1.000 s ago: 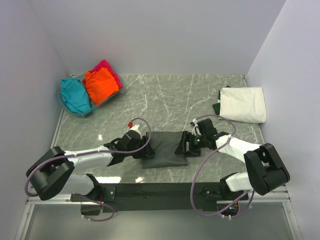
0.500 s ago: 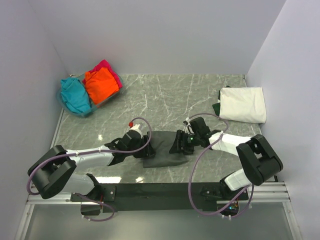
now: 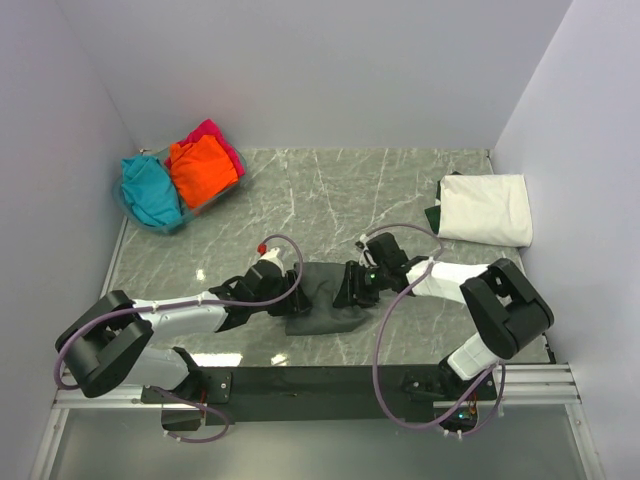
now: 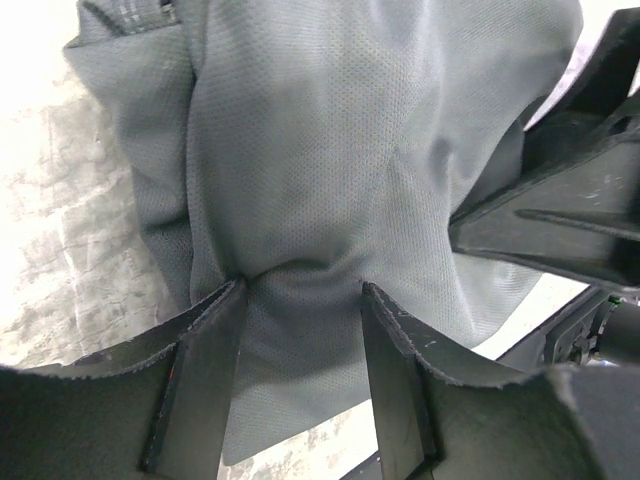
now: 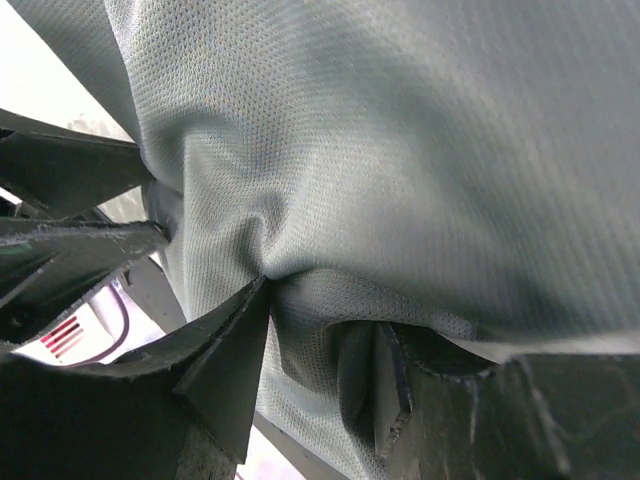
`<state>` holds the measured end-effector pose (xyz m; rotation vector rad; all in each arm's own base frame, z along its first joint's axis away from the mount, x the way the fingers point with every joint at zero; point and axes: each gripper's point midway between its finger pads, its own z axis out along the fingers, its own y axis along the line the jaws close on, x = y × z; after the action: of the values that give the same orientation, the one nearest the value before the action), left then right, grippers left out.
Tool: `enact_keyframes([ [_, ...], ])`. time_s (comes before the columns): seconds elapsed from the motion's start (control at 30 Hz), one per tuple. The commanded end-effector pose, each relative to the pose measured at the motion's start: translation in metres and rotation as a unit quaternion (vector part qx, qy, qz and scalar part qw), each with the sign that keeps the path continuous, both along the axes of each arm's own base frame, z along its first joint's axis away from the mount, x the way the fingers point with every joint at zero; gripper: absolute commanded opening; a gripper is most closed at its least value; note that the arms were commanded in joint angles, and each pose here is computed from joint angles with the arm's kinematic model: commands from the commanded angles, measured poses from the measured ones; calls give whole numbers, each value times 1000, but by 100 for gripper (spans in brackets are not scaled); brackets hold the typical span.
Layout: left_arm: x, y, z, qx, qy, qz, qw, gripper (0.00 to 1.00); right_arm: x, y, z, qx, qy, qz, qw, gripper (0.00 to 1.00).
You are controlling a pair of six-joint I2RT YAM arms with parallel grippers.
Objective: Fold and stack the t-shirts
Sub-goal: Neatly place the folded tshirt to the corner
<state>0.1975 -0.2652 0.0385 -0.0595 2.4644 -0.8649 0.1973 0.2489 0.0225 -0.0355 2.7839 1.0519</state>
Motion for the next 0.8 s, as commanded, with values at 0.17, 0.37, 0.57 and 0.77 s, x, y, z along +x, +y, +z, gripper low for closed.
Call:
enact_keyframes([
  [0.17,-3,-6,3,-16,0,-13,1000,55,0,6,-15,-31,-1,12,999,19],
  [0.37,9,-2,27,-1,-30,0,1000,56,16,-2,-4,-59,-30,18,998,0],
  [0.57,20,17,64,-4,-67,24,997,58,60,-39,31,-117,-90,1,989,0],
  [0.77,22,48,65,4,-74,50,996,59,111,-88,75,-189,-153,-25,970,0],
])
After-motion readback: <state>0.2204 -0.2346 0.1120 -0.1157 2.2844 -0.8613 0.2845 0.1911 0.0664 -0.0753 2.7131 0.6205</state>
